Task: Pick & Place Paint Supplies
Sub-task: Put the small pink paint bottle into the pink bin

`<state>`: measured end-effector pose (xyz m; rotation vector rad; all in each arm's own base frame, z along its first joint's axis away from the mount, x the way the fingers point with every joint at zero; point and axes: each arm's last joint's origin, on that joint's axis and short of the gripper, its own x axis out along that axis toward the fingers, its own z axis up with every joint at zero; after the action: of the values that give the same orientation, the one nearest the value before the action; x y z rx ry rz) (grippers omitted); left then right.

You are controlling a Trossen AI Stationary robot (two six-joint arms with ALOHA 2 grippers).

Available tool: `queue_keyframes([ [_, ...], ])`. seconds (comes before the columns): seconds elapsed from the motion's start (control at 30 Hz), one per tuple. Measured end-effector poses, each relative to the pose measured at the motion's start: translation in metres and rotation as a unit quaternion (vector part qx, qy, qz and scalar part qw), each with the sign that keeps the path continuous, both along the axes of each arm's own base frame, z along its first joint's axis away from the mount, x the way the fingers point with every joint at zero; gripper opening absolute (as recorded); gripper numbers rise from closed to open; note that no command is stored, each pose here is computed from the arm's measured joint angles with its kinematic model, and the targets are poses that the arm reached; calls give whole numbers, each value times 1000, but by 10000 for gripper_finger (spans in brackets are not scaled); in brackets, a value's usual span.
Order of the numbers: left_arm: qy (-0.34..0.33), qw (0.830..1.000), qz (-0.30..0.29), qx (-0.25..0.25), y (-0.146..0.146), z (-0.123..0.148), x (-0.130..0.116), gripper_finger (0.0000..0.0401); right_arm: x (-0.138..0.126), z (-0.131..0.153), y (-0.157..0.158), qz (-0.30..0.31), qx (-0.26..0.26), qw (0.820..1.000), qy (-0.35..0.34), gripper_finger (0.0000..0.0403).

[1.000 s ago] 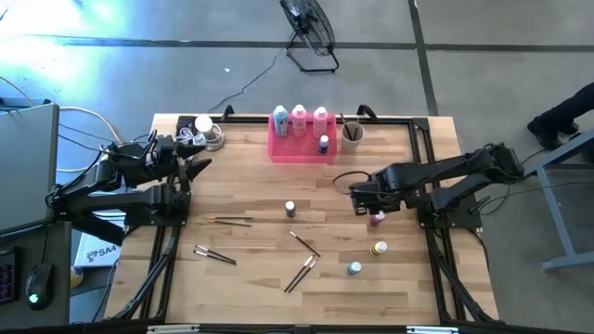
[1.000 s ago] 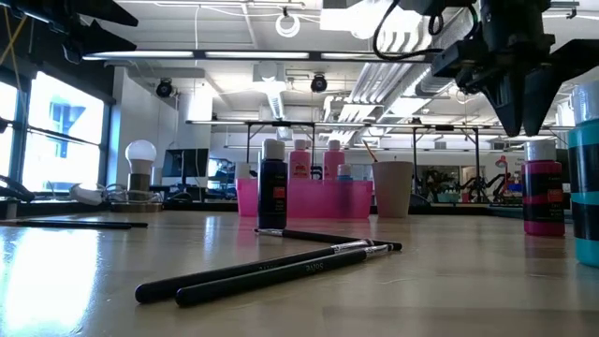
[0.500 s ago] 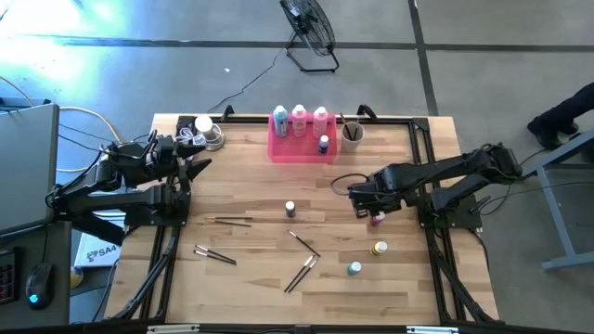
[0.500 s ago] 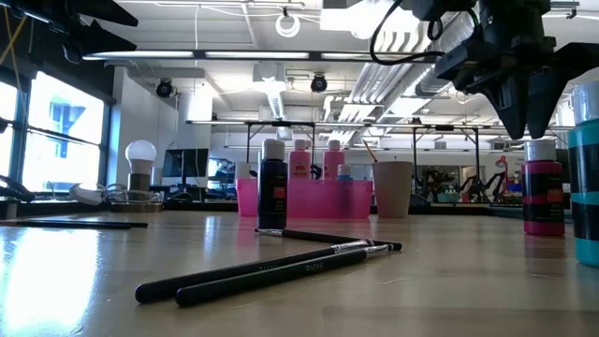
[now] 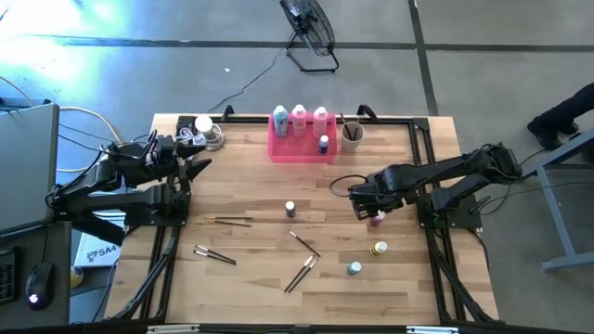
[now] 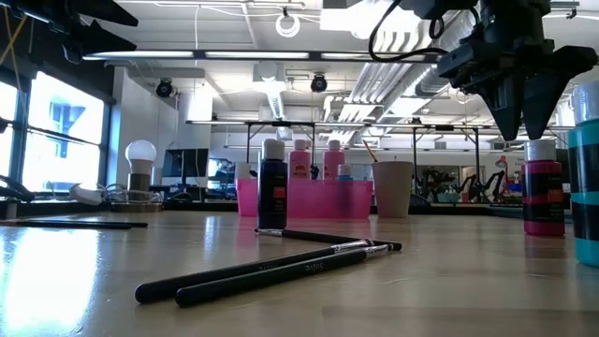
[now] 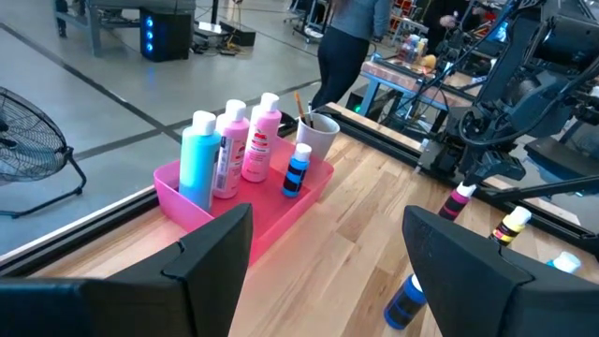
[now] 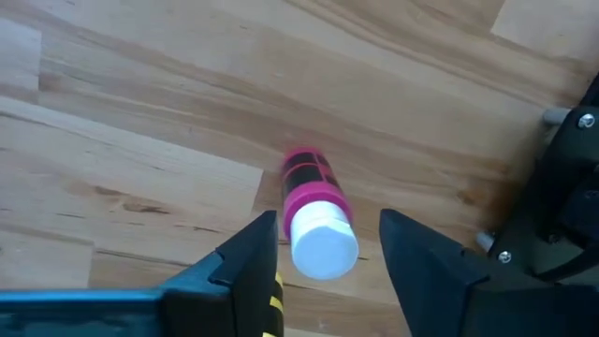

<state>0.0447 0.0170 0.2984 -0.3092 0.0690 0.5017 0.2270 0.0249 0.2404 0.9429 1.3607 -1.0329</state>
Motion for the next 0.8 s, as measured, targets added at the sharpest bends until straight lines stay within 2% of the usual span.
queue_keyframes([
  [0.27, 0, 1000, 2, -12, 0, -1, 0, 271, 0, 0, 0, 13, 0, 1000, -2, 170],
  [0.8, 21, 999, -7, -31, -1, -6, -1, 271, 0, 0, 6, 79, -10, 997, -4, 171],
])
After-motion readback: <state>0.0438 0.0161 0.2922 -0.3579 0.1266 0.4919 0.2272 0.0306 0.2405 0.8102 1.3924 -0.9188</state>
